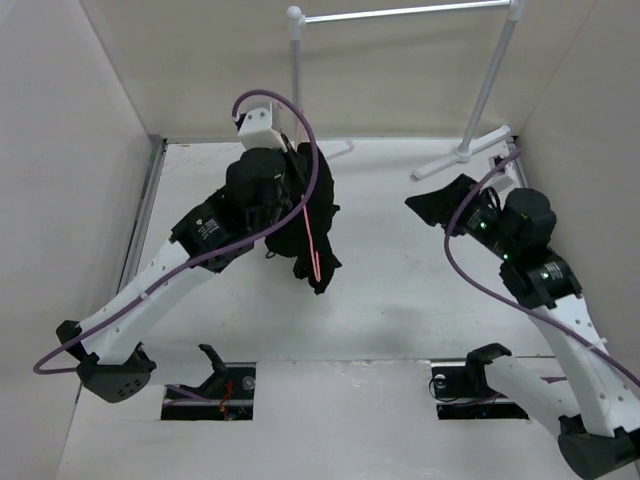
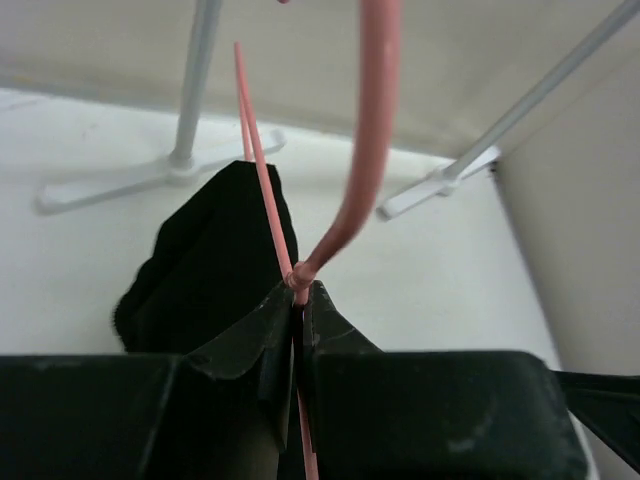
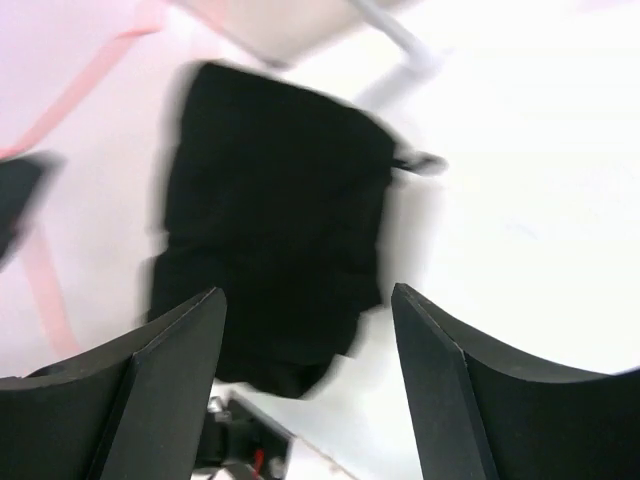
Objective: Place the trousers on the hanger
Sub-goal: Place the hanger at the clothesline.
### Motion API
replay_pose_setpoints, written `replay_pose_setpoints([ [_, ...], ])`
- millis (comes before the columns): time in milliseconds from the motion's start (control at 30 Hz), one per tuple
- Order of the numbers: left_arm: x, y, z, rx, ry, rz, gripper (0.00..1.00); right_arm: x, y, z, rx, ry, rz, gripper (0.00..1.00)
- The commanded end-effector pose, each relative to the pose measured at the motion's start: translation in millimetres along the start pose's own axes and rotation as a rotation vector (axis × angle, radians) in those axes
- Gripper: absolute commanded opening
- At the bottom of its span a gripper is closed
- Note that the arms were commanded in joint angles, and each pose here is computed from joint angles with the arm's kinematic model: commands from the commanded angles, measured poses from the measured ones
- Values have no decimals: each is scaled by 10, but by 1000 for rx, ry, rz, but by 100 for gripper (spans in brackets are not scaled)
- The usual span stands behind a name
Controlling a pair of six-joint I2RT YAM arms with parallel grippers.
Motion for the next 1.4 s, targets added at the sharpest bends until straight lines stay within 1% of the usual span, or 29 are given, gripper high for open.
replay_pose_setpoints([
  [0, -103, -267, -267, 24, 133, 22, 0, -242, -179, 483, -103, -118, -9, 73],
  [100, -119, -406, -512, 8, 260, 47, 0, -301, -262, 931, -128, -262, -3, 73],
  [200, -98, -453, -645, 0, 344, 70, 0, -259, -227, 1355, -149, -408, 42, 74],
  [300, -74, -431, -714, -8, 394, 95, 0, -63, -86, 1520, -148, -462, 89, 74],
  [467, -75, -370, -800, -14, 446, 111, 0, 207, 101, 1622, -126, -505, 140, 71],
  [633, -57, -253, -849, -25, 499, 136, 0, 449, 288, 1583, -89, -508, 189, 58],
  [700, -34, -192, -841, -26, 504, 149, 0, 494, 322, 1579, -74, -522, 190, 49],
  [767, -5, -157, -802, -26, 495, 155, 0, 529, 362, 1566, -43, -523, 201, 32],
  [800, 12, -139, -782, -26, 487, 157, 0, 538, 378, 1560, -33, -524, 206, 27],
  [933, 72, -103, -708, -30, 465, 159, 1, 563, 393, 1544, -8, -517, 199, 12],
  [967, 91, -103, -694, -34, 459, 157, 2, 565, 391, 1544, -3, -515, 198, 10],
  [1033, 114, -115, -674, -38, 455, 153, 8, 546, 356, 1567, 6, -520, 182, 6],
  [1067, 129, -118, -671, -39, 455, 153, 13, 532, 333, 1580, 10, -524, 170, 5],
  [1133, 148, -159, -668, -47, 455, 143, 32, 517, 273, 1596, 25, -523, 147, 3],
  [1167, 146, -192, -669, -50, 461, 136, 40, 522, 232, 1594, 32, -520, 135, 3],
  [1233, 136, -287, -672, -60, 466, 115, 50, 545, 130, 1567, 42, -509, 107, 2],
  [1367, 74, -531, -666, -76, 474, 61, 64, 658, -38, 1526, 53, -488, 74, 1],
])
Point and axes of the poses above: each gripper's point midway between its finger pads, its own x axis out along the fingers, its own z axis along the line the jaws close on, y = z × x, the point moved 7 cm from there along -x, back along the fingers, and after that the axes turned 5 degrees about -x, right-handed, at the moved point
